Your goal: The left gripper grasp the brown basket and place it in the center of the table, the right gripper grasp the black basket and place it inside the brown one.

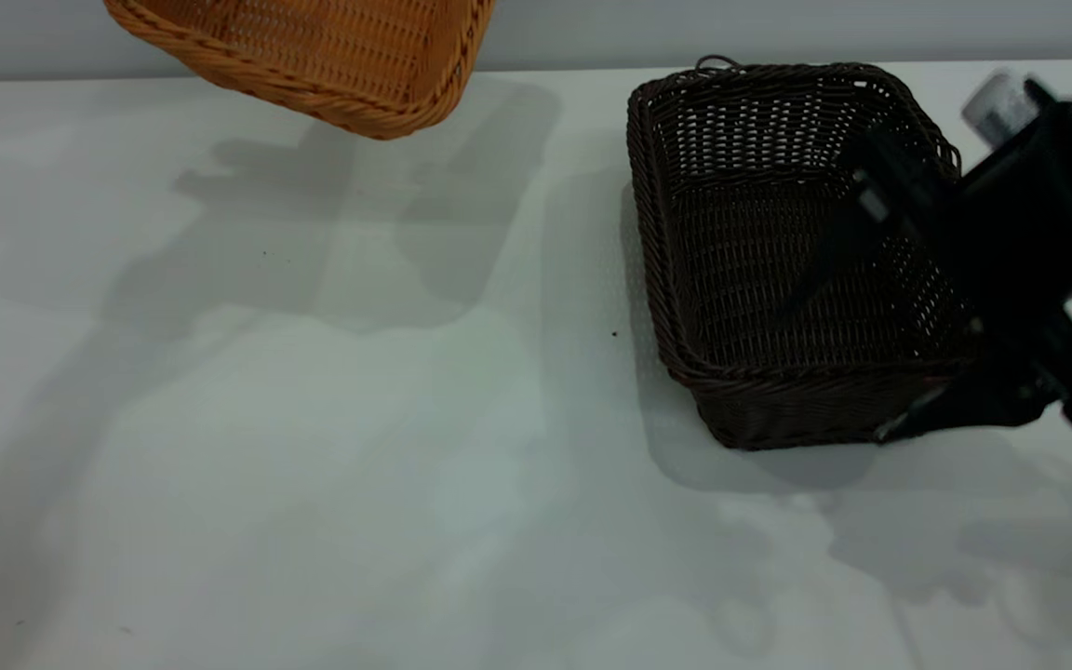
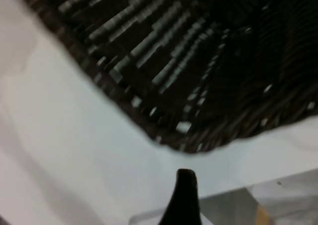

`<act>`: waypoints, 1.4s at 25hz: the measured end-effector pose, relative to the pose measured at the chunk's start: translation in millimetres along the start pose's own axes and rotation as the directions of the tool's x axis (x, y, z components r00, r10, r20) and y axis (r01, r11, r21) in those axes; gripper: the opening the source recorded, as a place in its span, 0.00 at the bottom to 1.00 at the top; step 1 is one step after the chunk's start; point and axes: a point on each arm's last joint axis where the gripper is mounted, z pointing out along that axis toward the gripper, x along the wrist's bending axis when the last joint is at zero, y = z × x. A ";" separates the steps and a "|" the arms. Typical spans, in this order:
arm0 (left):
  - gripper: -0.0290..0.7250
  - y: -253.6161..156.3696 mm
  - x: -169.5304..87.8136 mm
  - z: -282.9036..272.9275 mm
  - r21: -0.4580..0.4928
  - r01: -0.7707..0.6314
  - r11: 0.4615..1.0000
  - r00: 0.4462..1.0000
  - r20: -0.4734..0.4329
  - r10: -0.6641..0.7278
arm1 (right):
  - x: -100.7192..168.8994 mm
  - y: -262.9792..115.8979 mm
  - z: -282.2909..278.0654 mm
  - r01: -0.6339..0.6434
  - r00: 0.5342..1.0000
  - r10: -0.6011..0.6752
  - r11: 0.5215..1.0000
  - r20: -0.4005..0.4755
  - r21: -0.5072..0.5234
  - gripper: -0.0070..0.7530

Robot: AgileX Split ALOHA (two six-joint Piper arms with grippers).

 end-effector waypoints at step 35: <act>0.15 -64.7 -129.3 11.3 -0.042 -0.907 0.420 0.323 0.572 0.754 | -65.1 174.4 -168.7 0.107 0.929 -0.248 0.890 -0.274 -0.444 0.11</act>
